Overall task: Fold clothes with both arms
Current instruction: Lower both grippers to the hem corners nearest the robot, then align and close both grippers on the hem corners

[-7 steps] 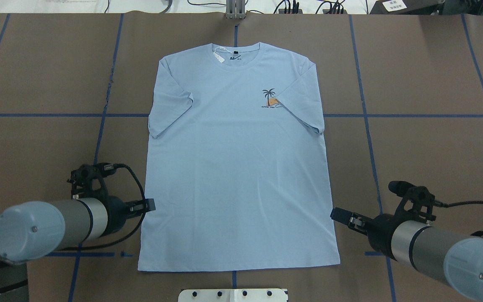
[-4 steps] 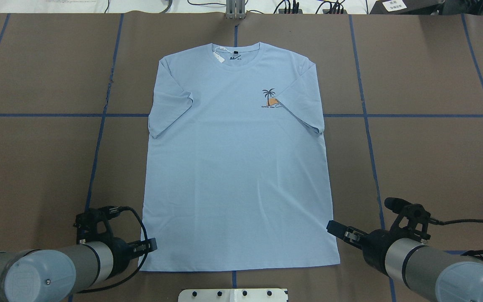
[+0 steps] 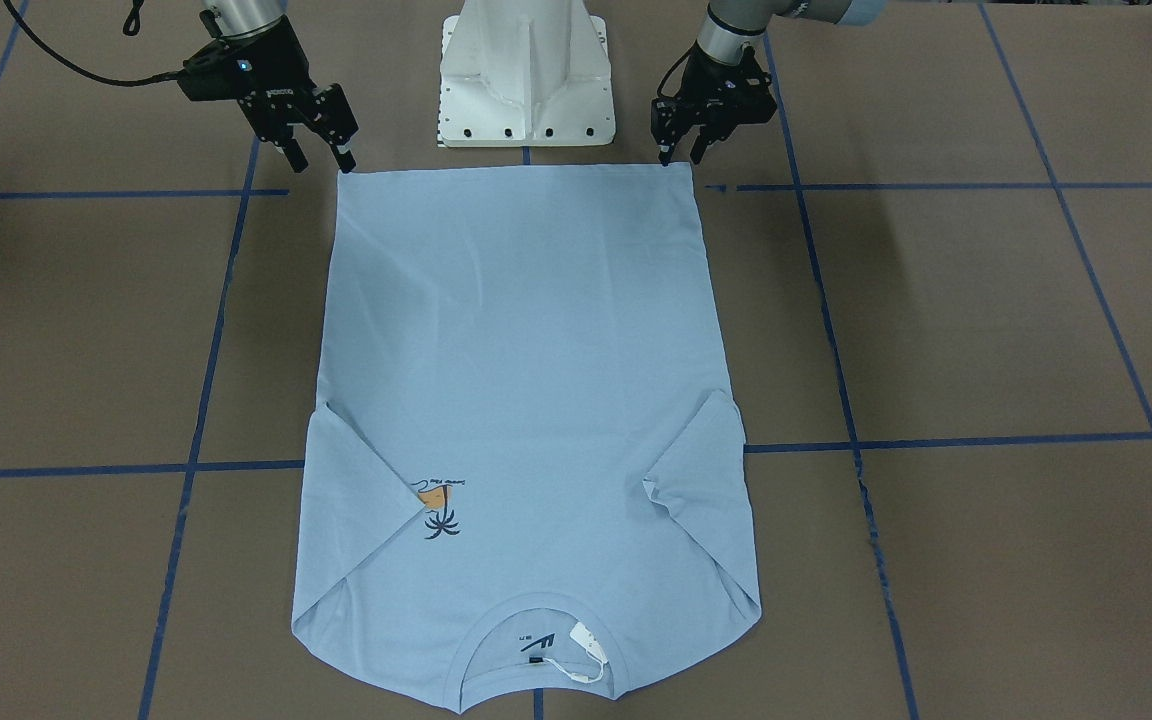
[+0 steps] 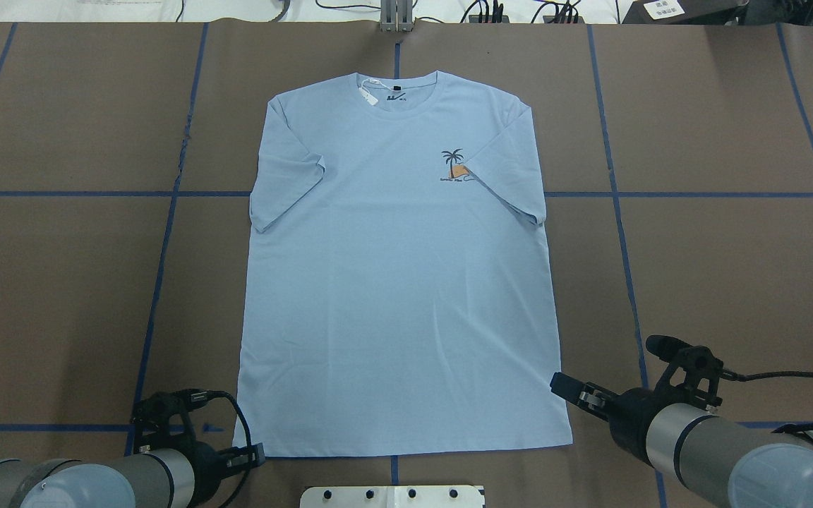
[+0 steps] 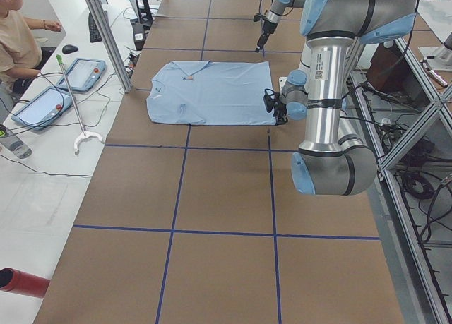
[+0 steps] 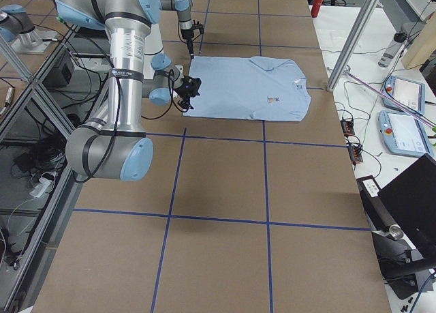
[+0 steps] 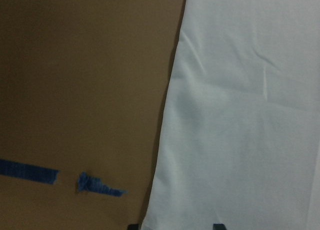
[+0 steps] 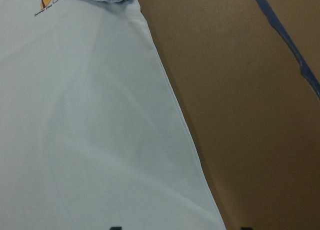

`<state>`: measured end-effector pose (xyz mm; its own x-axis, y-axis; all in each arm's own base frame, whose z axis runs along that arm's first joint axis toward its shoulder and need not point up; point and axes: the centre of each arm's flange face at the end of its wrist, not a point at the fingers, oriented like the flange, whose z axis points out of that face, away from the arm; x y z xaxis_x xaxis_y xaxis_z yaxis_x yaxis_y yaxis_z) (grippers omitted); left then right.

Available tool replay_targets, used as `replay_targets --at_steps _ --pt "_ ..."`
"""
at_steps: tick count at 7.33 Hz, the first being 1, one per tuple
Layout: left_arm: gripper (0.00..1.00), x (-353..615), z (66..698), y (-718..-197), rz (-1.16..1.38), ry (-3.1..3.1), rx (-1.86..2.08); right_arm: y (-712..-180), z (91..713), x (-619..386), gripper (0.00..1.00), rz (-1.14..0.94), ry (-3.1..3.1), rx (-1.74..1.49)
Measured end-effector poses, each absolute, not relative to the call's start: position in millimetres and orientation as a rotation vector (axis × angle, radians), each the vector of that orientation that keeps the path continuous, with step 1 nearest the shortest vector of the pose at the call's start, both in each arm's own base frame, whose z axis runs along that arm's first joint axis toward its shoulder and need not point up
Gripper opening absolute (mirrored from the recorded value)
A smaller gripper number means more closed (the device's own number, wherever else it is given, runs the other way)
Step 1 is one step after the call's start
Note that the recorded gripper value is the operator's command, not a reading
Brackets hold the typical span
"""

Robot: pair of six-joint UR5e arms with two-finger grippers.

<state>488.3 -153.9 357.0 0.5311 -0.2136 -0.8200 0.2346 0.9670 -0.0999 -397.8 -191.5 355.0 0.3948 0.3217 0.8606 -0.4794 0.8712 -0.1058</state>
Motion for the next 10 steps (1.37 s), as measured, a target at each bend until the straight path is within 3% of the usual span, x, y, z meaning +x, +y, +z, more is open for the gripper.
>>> replay_targets --at_steps 4,5,6,10 --pt "0.5 489.5 360.8 -152.7 -0.258 0.965 0.025 -191.6 357.0 -399.0 0.83 0.513 -1.045 0.175" --pt "0.47 489.7 360.8 -153.0 -0.256 0.965 0.027 -191.6 357.2 -399.0 0.83 0.513 -1.045 0.175" --pt "0.38 490.0 360.1 -153.4 -0.254 0.966 0.029 -191.8 357.2 -399.0 0.83 0.514 -1.045 0.177" --pt "0.34 490.1 362.2 -159.1 -0.26 0.939 0.039 -192.6 358.7 -401.1 0.84 0.518 -1.044 0.189"
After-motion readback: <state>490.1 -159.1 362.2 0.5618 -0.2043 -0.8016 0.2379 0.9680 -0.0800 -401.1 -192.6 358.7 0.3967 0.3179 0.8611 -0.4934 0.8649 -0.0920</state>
